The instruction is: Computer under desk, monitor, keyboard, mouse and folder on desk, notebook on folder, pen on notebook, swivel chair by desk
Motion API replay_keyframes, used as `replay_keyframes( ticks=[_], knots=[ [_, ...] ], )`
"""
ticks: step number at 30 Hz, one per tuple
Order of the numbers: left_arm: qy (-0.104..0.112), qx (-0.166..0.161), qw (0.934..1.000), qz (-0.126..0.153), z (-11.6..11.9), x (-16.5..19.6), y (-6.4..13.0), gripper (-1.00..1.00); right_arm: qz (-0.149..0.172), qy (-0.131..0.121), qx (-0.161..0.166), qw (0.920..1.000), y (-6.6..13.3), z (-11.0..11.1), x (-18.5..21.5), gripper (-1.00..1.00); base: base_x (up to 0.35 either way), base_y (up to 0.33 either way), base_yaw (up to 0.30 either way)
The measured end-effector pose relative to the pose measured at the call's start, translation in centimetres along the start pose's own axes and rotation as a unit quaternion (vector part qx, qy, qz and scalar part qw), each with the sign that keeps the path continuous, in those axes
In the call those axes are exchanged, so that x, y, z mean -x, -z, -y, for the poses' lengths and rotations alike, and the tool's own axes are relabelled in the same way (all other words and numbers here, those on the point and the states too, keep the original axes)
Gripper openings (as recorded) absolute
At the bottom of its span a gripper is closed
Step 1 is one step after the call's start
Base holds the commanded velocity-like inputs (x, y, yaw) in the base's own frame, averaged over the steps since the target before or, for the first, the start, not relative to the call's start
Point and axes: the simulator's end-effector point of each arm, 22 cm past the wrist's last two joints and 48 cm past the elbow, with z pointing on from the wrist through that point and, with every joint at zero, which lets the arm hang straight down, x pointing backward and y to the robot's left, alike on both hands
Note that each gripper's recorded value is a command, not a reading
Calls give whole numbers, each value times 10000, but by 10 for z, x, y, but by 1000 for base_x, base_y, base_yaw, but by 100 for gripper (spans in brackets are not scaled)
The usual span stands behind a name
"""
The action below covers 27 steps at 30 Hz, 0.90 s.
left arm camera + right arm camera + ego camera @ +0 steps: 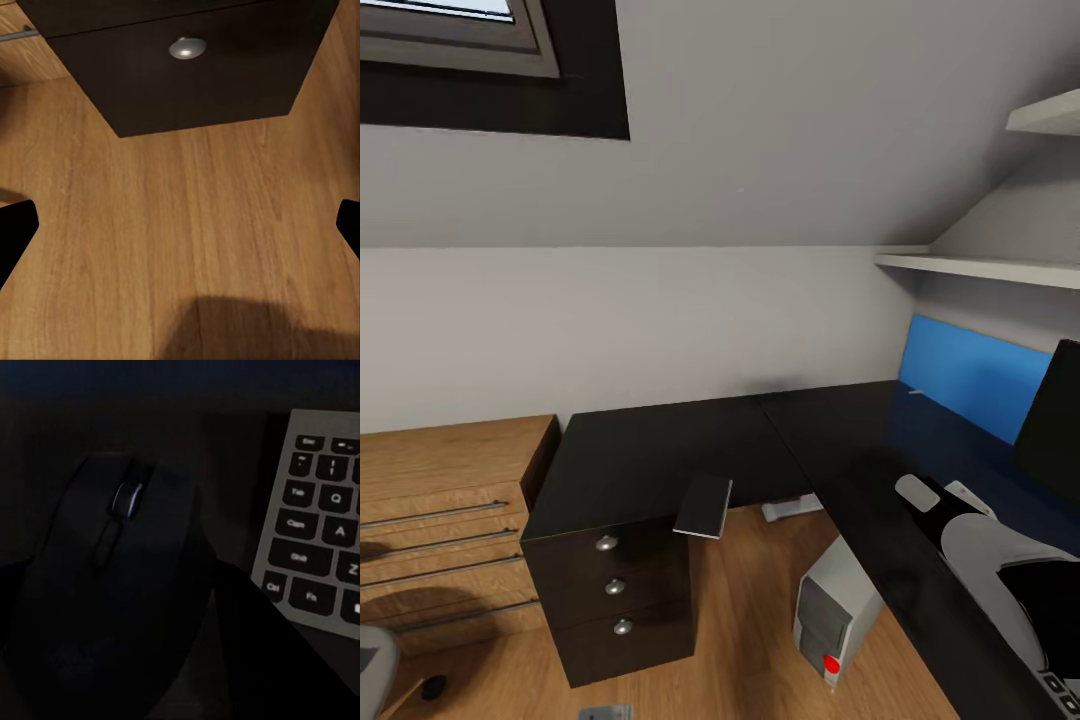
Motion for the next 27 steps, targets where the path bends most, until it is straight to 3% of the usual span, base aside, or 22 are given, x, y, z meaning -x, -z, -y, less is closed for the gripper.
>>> replay_keyframes(
  ticks=[10,22,27],
  knots=[
    [-4,-18,10000,-9,2,-1,0,100,2,7,11,10000,0,-1,0,-100,93,-72,0],
    [-9,-15,10000,-16,2,-2,1,100,7,3,9,10000,0,0,1,-100,269,-127,0],
    [-18,-10,10000,-25,1,-2,0,100,9,4,4,10000,0,0,1,-100,73,-65,0]
  ],
)
